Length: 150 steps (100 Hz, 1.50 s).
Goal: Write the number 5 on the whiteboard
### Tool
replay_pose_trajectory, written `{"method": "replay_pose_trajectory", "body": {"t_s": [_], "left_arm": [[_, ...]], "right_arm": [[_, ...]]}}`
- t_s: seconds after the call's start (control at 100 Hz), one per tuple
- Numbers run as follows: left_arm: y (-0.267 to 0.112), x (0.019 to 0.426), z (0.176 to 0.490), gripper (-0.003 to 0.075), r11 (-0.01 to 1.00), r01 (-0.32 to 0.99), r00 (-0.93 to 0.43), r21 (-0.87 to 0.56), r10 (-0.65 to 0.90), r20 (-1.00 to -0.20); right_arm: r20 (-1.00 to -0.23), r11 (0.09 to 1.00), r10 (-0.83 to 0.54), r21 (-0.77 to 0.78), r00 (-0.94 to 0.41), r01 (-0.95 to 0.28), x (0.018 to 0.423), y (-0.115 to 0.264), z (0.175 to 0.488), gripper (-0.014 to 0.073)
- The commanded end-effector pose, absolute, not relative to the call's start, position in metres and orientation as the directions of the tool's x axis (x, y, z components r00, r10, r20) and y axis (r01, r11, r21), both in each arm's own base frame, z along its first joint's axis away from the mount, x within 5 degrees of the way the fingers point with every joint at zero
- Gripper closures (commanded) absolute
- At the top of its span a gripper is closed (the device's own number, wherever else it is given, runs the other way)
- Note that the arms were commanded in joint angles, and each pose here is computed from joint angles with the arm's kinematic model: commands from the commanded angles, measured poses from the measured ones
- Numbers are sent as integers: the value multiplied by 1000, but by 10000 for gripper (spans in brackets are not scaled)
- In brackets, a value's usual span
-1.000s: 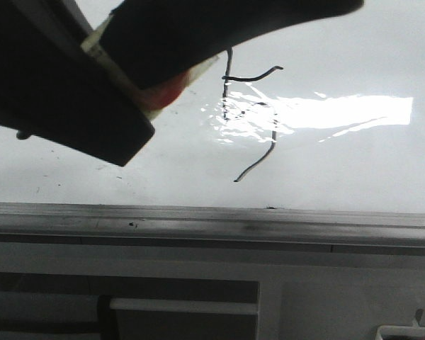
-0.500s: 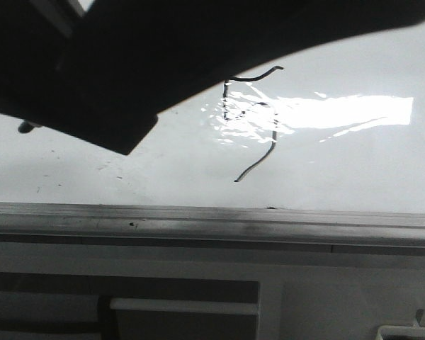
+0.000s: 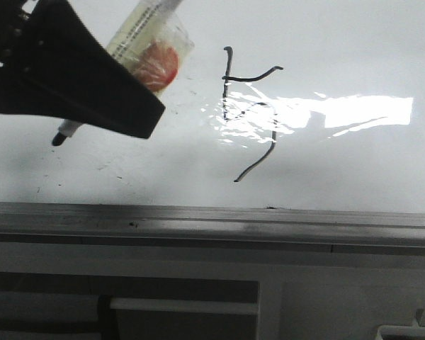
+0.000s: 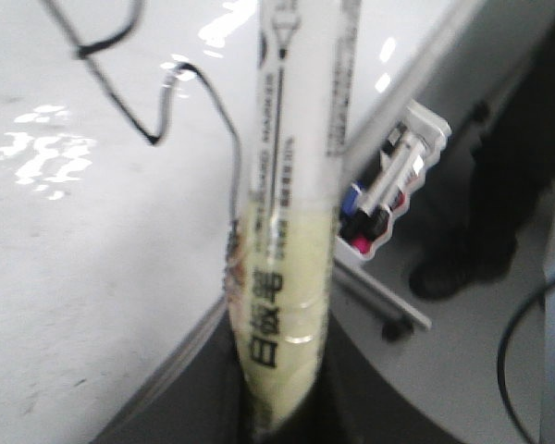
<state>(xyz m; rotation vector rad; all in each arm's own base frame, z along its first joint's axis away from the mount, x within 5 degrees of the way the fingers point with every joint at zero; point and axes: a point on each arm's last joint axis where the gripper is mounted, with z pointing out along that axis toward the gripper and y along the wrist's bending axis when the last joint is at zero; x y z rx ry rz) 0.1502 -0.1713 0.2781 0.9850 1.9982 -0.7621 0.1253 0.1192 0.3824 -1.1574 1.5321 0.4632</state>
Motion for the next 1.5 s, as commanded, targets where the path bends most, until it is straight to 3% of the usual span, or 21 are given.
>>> {"method": "replay_pose_trajectory", "body": {"t_s": [0.0, 0.03, 0.25, 0.36, 0.65, 1.19, 1.26, 1.41, 1.49], "left_arm": [[-168, 160, 288, 741, 658, 697, -488, -287, 141, -861], [-168, 161, 286, 741, 680, 672, -494, -294, 116, -862], [-173, 166, 281, 741, 796, 560, -423, -228, 38, -905], [-177, 173, 270, 741, 844, 478, -454, -244, -1, -891], [-186, 184, 245, 741, 876, 434, -508, -208, 47, -860], [-184, 191, 253, 736, 901, 320, -519, -293, -93, -850], [-183, 191, 253, 696, 902, 315, -520, -296, -96, -848], [-183, 191, 253, 508, 902, 315, -520, -296, -96, -848], [-183, 191, 253, 468, 902, 315, -520, -296, -96, -848]], "right_arm": [[-927, 508, -364, -283, 95, -814, 122, 109, 399, 596], [-926, 511, -368, -282, 89, -812, 121, 107, 398, 666], [-917, 496, -394, -270, 64, -825, 119, 103, 395, 658], [-918, 499, -391, -267, 61, -825, 120, 103, 395, 658], [-918, 499, -391, -267, 60, -825, 120, 103, 395, 658], [-918, 497, -391, -264, 58, -827, 119, 103, 395, 658], [-919, 498, -391, -262, 56, -827, 119, 103, 395, 658], [-921, 499, -386, -250, 46, -830, 119, 103, 395, 658], [-922, 498, -386, -246, 41, -832, 119, 103, 395, 658]]}}
